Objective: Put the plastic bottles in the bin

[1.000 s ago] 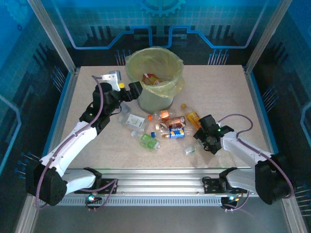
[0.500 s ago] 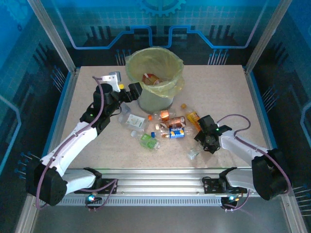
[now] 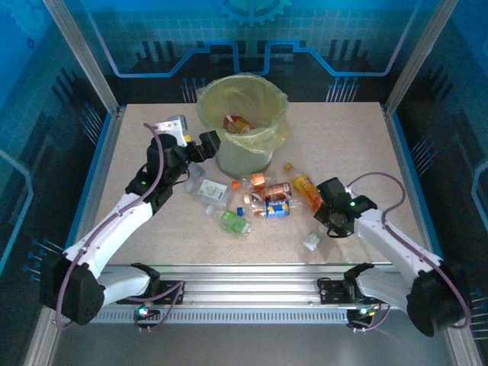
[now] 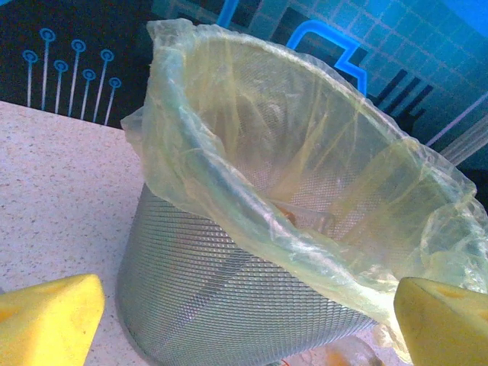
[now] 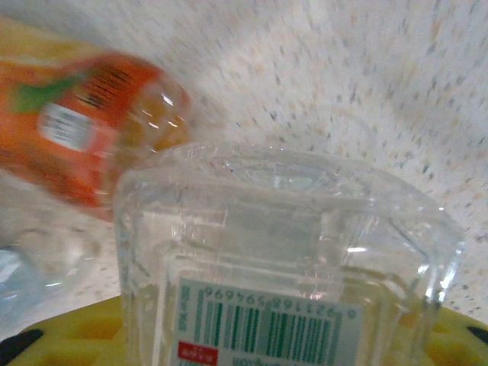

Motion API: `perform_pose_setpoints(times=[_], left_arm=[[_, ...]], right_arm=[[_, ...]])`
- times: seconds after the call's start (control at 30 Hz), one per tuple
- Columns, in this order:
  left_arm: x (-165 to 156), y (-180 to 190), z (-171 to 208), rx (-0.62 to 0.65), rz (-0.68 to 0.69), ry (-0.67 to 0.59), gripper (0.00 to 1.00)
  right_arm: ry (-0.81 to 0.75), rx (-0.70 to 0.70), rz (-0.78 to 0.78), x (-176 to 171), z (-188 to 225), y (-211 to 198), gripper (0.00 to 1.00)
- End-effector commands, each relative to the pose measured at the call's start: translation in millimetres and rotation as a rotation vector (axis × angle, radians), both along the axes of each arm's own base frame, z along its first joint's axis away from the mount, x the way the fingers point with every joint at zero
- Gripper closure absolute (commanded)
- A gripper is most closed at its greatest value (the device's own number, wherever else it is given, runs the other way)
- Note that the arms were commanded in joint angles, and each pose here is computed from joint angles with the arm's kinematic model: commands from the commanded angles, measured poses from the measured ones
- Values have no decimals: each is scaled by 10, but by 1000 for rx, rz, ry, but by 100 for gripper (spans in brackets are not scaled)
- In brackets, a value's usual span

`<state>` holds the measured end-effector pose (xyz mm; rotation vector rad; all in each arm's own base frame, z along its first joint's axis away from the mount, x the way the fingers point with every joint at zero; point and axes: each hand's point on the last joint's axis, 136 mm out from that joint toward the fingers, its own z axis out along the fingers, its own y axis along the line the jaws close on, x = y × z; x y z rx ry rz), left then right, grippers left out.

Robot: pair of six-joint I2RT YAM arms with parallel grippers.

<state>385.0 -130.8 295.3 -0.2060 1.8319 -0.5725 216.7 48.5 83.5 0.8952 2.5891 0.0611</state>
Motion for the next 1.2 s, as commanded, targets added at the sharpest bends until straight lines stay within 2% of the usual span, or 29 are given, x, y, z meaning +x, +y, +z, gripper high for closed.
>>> perform_pose_setpoints(times=[0.0, 0.27, 0.4, 0.6, 0.9, 1.17], left_arm=[[-53, 83, 81, -23, 44, -30, 1], [-152, 203, -103, -42, 97, 1, 1], [-217, 272, -195, -48, 125, 19, 1], [-299, 308, -203, -67, 132, 29, 1], [-347, 271, -281, -116, 117, 70, 1], [-369, 215, -351, -146, 92, 99, 1]], right_arm=[[-93, -87, 57, 54, 453, -144, 62], [-379, -144, 263, 582, 1731, 43, 62], [-480, -154, 406, 984, 2288, 327, 61], [-569, -149, 634, 1623, 2912, 887, 61], [-704, -128, 895, 2511, 3357, 1686, 61], [-810, -94, 1026, 2918, 3244, 2135, 61]])
